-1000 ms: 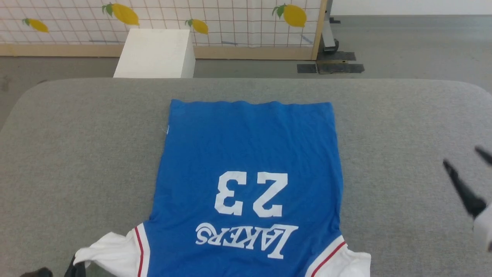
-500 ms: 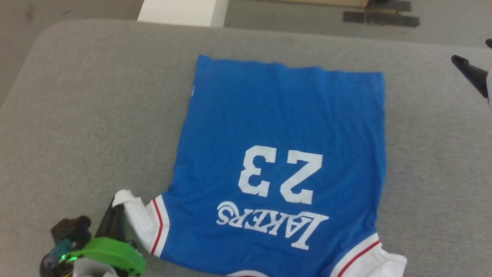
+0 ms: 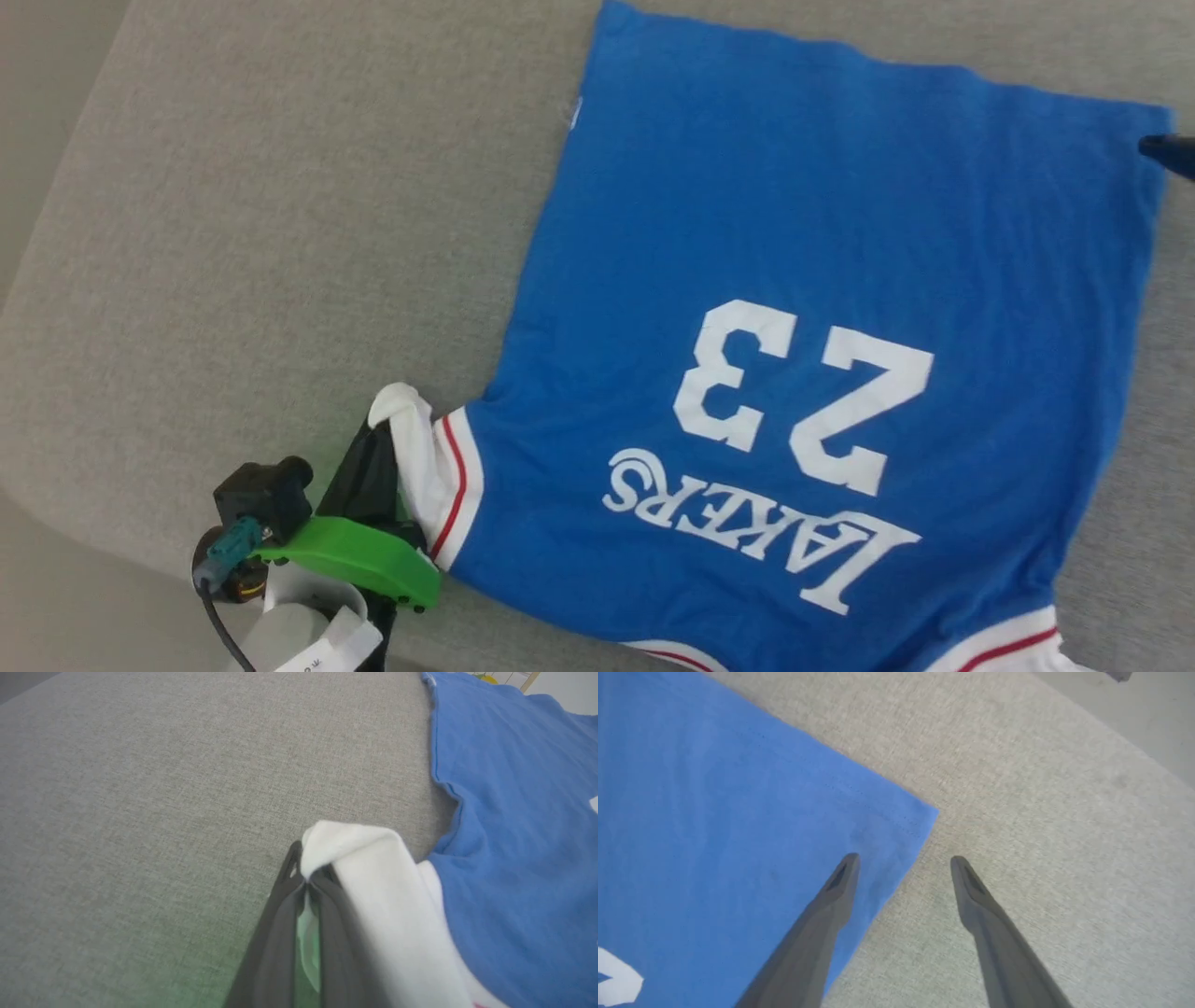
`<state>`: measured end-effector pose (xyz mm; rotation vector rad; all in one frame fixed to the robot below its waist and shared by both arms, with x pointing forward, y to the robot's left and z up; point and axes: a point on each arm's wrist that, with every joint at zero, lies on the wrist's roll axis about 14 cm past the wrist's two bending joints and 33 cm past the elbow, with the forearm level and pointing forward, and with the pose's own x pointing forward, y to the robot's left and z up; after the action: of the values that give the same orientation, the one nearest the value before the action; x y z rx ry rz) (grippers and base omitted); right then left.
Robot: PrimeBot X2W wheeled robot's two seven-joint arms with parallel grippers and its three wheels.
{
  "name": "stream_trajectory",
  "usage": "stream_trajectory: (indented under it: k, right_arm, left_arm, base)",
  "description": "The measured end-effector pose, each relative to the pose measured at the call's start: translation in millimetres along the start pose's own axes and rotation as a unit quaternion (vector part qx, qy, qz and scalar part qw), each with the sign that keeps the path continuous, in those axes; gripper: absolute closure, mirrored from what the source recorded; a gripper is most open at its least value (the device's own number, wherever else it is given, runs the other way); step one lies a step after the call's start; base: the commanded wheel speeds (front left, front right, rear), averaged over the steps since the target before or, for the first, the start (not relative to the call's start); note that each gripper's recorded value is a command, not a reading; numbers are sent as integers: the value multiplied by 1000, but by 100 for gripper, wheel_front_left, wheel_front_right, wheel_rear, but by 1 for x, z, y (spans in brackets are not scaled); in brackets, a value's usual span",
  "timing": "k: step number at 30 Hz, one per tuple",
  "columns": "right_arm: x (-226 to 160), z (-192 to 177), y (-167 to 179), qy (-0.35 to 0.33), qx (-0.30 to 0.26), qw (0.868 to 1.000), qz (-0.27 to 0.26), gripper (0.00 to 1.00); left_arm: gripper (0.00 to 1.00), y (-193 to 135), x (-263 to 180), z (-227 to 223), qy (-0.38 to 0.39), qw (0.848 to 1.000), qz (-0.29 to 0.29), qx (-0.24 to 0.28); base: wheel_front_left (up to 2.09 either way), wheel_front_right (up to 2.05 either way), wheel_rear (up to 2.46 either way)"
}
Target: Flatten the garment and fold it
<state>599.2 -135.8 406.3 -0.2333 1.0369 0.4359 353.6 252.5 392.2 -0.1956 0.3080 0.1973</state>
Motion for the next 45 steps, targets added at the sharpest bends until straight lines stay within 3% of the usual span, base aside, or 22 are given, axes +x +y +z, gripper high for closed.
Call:
stream_trajectory:
  k: [8, 9, 10, 11, 21, 28, 33, 39, 45]
  right_arm:
    - [46, -19, 21, 35, -12, 999, 25, 0]
    - [46, -19, 21, 36, -19, 999, 24, 52]
    - [45, -20, 20, 36, -23, 999, 20, 87]
    - [43, -20, 19, 34, -22, 999, 20, 100]
    - [7, -13, 24, -11, -41, 999, 10, 100]
    - [-53, 19, 28, -109, -41, 993, 16, 100]
    - [-107, 25, 28, -158, -90, 983, 2, 100]
    - [-148, -29, 14, -133, -138, 981, -19, 100]
    - [-177, -116, 1, -68, -149, 986, -26, 100]
  left_arm:
    - [100, 22, -3, -5, 9, 999, 32, 17]
    - [100, 25, -3, -3, 6, 999, 37, 17]
    - [100, 28, -3, -1, 4, 999, 41, 18]
    - [100, 29, -4, -1, 3, 999, 42, 19]
    - [100, 39, -27, -6, 6, 999, 52, 8]
    - [100, 37, -41, 0, -8, 999, 40, 6]
    - [100, 37, -51, 6, -17, 999, 33, 7]
    - [100, 33, -56, 9, -21, 1000, 20, 10]
    - [100, 19, -56, 14, -29, 1000, -4, 9]
  base:
    - [0, 0, 0]
    - [0, 0, 0]
    - [0, 0, 0]
    - [0, 0, 0]
    - [0, 0, 0]
    - [0, 0, 0]
    - [0, 0, 0]
    - [0, 0, 0]
    - [0, 0, 0]
